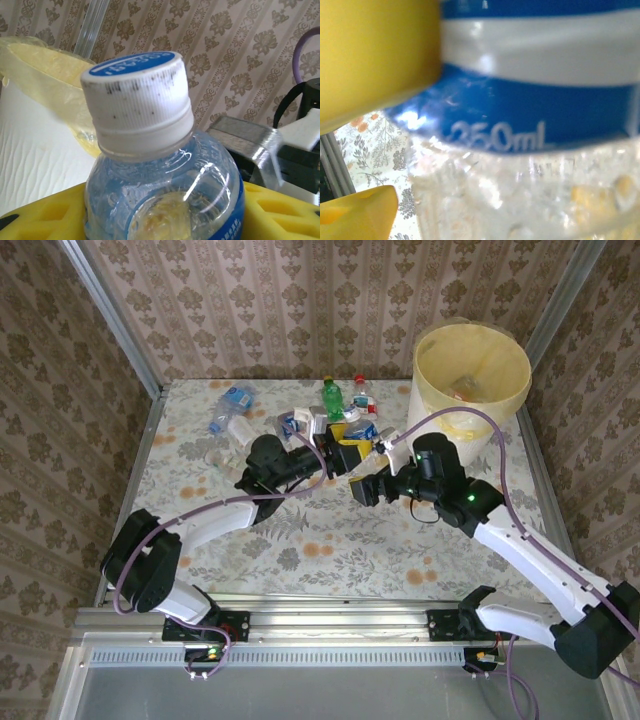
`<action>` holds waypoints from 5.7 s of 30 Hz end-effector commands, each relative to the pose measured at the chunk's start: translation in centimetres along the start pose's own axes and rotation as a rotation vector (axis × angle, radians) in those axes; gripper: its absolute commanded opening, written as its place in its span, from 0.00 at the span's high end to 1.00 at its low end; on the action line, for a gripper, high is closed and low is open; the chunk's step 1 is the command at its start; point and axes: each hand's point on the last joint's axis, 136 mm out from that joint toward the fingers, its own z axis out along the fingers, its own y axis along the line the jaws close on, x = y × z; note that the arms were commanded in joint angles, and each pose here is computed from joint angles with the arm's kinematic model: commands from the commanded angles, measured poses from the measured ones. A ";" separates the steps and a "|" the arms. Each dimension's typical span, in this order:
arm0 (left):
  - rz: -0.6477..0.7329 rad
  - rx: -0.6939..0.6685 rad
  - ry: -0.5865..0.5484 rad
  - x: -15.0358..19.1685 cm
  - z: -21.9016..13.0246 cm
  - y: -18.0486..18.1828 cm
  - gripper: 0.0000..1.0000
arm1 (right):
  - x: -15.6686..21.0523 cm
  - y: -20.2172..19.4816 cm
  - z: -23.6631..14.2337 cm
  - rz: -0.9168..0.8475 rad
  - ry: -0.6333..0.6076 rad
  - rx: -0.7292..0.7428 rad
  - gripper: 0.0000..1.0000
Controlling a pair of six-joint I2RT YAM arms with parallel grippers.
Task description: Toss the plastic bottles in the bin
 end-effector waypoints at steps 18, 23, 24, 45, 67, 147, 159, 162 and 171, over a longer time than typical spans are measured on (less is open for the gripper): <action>0.152 -0.146 0.008 -2.6 -4.4 1.5 0.87 | 4.9 -14.3 -8.9 0.513 0.159 0.541 0.08; 0.175 -0.143 0.005 -3.3 -5.4 0.7 0.87 | 7.5 -19.8 -12.7 0.644 0.099 0.789 0.27; 0.180 -0.144 0.008 -3.3 -5.5 0.6 0.87 | 7.7 -20.8 -13.3 0.673 0.073 0.818 0.34; 0.259 -0.168 0.006 -4.7 -9.0 -2.1 0.85 | 5.4 -41.6 -16.2 0.894 -0.295 0.890 0.54; 0.269 -0.545 -0.056 -6.6 -16.1 1.5 0.84 | 1.5 -34.3 -3.3 0.668 -0.189 0.414 0.42; -0.599 -1.217 0.016 4.3 -31.3 19.6 0.03 | 2.8 -2.6 2.4 0.381 -0.010 -0.010 0.00; -0.688 -1.347 0.102 7.7 -30.7 25.1 0.06 | 3.8 -1.8 1.0 0.338 -0.014 -0.004 0.00; -0.670 -1.359 0.122 7.9 -29.8 25.9 0.07 | 4.0 -1.7 1.0 0.340 -0.009 -0.009 0.00; -0.687 -1.451 0.239 10.5 -30.3 27.7 0.09 | 4.5 -1.4 0.7 0.331 -0.006 -0.018 0.00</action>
